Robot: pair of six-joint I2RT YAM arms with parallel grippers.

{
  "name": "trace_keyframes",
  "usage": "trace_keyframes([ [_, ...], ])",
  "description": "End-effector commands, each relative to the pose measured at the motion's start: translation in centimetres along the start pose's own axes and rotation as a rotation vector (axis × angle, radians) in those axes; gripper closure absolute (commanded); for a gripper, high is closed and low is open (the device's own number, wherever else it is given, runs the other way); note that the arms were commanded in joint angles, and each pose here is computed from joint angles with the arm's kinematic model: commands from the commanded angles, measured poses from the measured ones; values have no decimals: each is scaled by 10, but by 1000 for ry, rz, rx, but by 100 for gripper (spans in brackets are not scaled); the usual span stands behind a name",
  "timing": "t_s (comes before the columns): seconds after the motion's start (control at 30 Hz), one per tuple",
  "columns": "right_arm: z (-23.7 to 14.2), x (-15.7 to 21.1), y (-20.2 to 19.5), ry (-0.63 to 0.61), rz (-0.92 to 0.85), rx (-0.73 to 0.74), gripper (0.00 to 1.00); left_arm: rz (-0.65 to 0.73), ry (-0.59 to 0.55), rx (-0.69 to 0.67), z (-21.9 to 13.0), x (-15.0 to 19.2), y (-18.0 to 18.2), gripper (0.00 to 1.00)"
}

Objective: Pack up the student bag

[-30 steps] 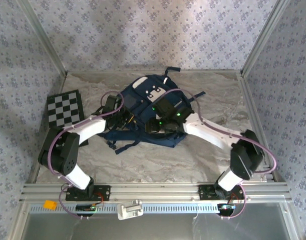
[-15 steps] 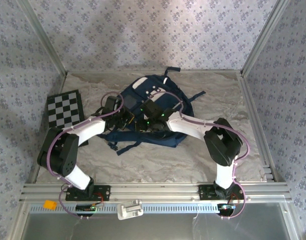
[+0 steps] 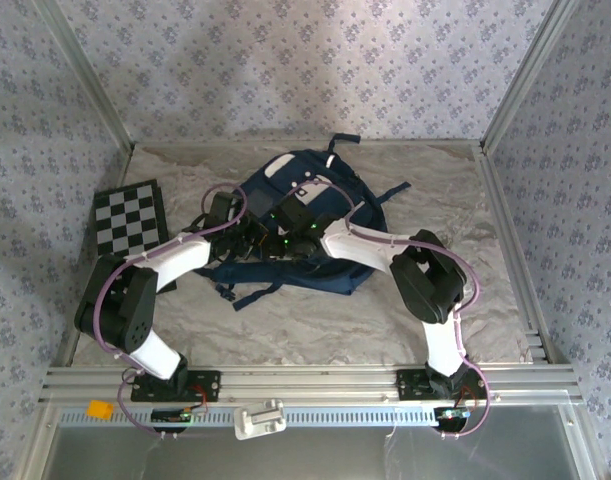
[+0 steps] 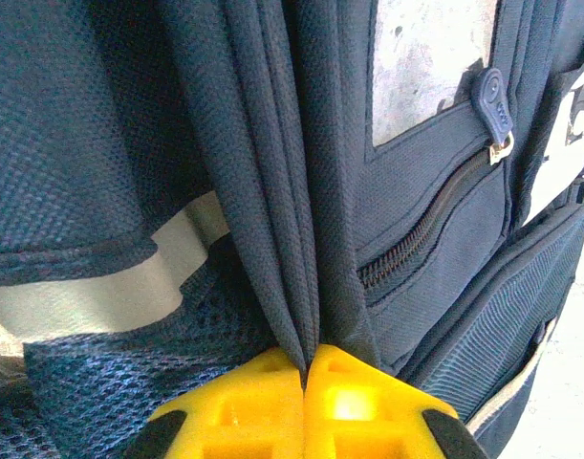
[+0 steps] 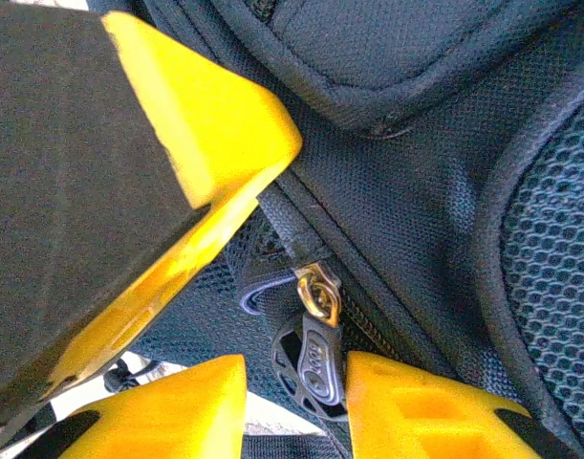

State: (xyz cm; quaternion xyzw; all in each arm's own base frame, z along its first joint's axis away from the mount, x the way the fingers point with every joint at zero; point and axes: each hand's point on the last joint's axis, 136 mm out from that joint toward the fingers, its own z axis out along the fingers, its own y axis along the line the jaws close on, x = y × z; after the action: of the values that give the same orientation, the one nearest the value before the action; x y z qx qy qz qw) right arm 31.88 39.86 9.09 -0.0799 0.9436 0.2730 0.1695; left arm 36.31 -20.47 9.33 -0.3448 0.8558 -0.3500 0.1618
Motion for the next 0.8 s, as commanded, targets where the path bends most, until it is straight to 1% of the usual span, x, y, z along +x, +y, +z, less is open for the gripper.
trace_keyframes([
  [0.0,13,-4,-15,-8,39,57,67,37,42,122,-13,13,-37,100],
  [0.13,19,-6,-13,-9,33,57,75,37,42,136,-14,16,-42,100],
  [0.37,9,-12,-20,-40,13,112,93,47,22,117,-16,13,-39,100],
  [0.5,4,-10,-27,-46,8,145,100,57,18,103,-17,12,-37,100],
  [0.77,-14,1,-34,-37,-11,163,100,52,-11,77,-16,1,-29,100],
])
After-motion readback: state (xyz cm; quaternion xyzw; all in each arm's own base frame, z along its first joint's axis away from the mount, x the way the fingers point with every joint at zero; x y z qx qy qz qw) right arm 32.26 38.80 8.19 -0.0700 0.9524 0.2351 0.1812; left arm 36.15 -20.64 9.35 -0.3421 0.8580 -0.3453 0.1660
